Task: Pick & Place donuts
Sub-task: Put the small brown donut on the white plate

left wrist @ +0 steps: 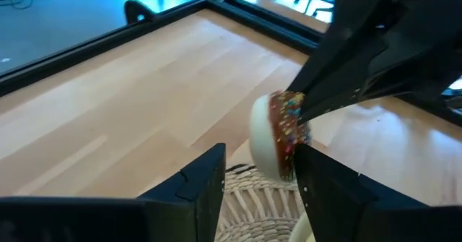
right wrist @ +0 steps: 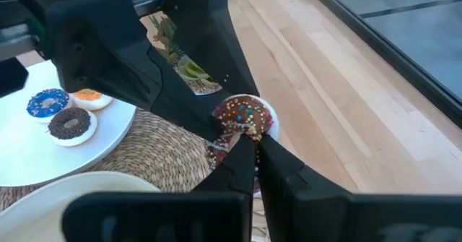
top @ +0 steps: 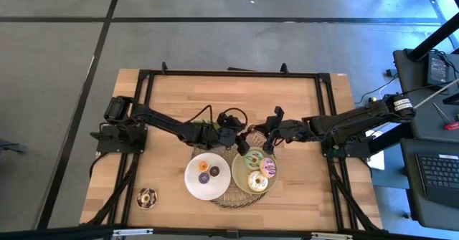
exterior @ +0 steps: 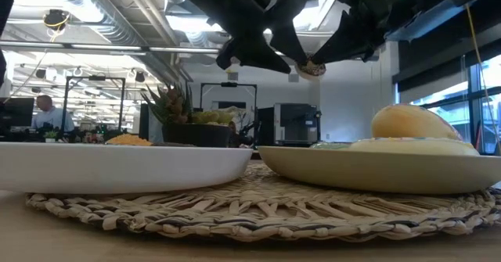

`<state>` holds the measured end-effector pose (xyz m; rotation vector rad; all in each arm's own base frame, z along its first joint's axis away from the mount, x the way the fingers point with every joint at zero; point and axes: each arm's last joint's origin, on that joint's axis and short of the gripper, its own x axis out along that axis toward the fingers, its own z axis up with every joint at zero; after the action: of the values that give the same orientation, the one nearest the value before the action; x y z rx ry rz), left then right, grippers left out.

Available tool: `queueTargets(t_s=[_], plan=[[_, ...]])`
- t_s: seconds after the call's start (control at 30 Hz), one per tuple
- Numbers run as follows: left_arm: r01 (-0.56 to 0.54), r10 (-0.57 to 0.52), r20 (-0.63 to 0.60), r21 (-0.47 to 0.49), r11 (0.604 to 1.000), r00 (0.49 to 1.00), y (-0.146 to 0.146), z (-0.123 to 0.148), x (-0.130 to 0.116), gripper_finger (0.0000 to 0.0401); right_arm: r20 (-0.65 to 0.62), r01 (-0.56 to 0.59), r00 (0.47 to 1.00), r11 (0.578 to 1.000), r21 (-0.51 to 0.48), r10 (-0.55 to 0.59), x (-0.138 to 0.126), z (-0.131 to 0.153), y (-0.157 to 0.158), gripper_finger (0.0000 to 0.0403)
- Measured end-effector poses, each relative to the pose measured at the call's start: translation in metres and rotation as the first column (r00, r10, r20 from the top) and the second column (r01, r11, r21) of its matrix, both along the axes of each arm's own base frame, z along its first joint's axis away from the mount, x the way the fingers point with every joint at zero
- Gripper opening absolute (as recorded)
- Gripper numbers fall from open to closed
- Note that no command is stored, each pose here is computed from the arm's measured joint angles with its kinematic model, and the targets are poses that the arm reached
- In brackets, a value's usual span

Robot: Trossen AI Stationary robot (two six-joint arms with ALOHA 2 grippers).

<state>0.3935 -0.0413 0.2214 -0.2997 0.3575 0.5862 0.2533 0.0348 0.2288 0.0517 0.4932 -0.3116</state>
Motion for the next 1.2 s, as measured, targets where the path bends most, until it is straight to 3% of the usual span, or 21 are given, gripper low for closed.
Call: queueTargets(t_s=[0.87, 1.0, 1.2], plan=[[0.037, -0.037, -0.004, 0.017, 0.999, 0.999, -0.0007, 0.0012, 0.0011, 0.0030, -0.011, -0.017, 1.000, 1.000, -0.024, 0.017, -0.0001, -0.0002, 0.0002, 0.0024], [0.041, -0.041, -0.008, 0.016, 0.999, 0.999, -0.0008, 0.0008, 0.0009, 0.0028, -0.026, -0.043, 0.999, 0.997, -0.062, 0.041, -0.0002, -0.0002, 0.0003, 0.0057], [0.042, -0.041, -0.021, 0.017, 0.999, 0.999, -0.0005, -0.0002, 0.0004, 0.0027, -0.017, -0.043, 0.999, 0.997, -0.061, 0.042, -0.0018, 0.0024, 0.0000, 0.0142]])
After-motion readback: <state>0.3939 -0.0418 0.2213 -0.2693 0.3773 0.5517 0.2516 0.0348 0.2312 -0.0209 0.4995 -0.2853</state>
